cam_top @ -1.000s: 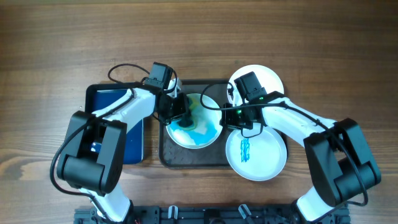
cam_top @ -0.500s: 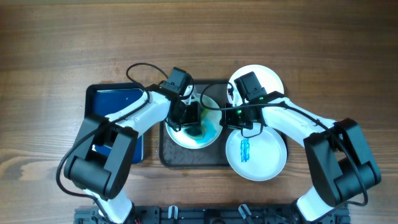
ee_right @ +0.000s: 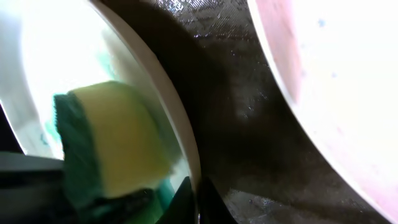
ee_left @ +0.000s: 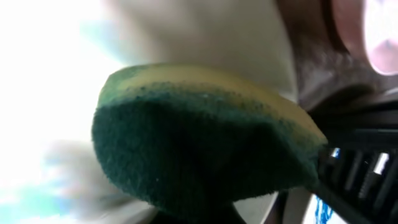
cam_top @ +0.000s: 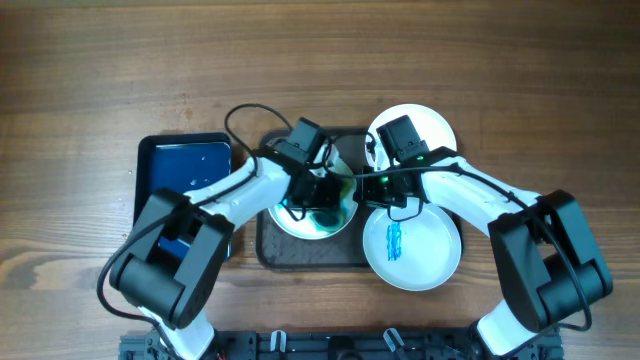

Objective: Clean dirty plates on tray and stack at the side
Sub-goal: 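Scrub the center plate's blue smear with the sponge in the left gripper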

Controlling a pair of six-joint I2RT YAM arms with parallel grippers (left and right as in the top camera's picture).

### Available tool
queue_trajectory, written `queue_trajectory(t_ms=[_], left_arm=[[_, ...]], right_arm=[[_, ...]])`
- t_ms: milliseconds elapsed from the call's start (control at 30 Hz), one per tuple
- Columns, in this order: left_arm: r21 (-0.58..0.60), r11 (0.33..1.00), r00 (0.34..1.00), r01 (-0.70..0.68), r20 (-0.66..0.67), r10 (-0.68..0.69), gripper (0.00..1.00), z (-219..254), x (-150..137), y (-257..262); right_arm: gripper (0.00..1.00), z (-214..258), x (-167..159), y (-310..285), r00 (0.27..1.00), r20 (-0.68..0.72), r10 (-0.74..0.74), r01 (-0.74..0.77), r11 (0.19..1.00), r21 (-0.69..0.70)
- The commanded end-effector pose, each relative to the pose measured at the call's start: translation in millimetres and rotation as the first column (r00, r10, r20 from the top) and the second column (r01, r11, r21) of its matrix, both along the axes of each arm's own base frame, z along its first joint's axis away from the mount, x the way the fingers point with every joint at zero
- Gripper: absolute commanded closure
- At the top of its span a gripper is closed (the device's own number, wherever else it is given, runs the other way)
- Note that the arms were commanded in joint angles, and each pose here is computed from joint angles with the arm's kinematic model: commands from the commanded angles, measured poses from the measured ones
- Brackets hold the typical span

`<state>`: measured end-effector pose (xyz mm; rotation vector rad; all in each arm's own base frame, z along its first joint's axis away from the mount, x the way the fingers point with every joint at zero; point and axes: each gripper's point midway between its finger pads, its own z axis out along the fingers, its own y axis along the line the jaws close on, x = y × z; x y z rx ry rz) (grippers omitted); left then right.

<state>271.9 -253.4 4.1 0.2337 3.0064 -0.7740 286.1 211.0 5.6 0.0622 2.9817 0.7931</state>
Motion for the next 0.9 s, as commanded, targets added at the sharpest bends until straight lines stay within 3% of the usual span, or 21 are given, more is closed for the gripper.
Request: queue_trajectory(t_ms=[0,167,400,500,633,800,867], left_arm=[[0.052,0.999,0.999,-0.009,-0.033,0.01,0.96,-27.4,-8.6,2.8],[0.134,0.983,0.99,-0.128,0.076,0.118,0.96,-35.8,26.4,26.3],[0.305,0.907,0.932,-0.289,0.308,0.194,0.96,-35.9,72.0,71.9],[0.375,0.873,0.927,-0.311,0.322,0.192,0.96,-37.8,69.9,87.5],[0.53,0.757,0.916,-0.383,0.326,0.235,0.96,-40.0,54.5,126.1],[0.618,0.692,0.928,-0.373,0.23,0.294,0.96,-43.5,21.4,144.4],[0.628,0.695,0.935,-0.35,0.197,0.294,0.96,-44.5,14.1,144.6]], right_arm=[[0.96,-10.4,-5.5,-1.9,1.0,-0.013,0.016,-0.016,1.0,-0.02],[0.96,-10.6,-6.4,-2.3,1.0,-0.017,0.016,-0.016,1.0,-0.022],[0.96,-11.3,-8.6,-3.4,1.0,-0.027,0.016,-0.017,1.0,-0.027],[0.96,-11.5,-9.3,-3.7,0.999,-0.029,0.018,-0.019,0.999,-0.028],[0.96,-11.5,-9.3,-3.7,0.999,-0.023,0.028,-0.029,0.999,-0.029],[0.96,-11.7,-10.1,-4.1,0.999,-0.022,0.038,-0.038,0.999,-0.031],[0.96,-11.7,-9.9,-4.0,0.999,-0.022,0.037,-0.038,0.999,-0.03]])
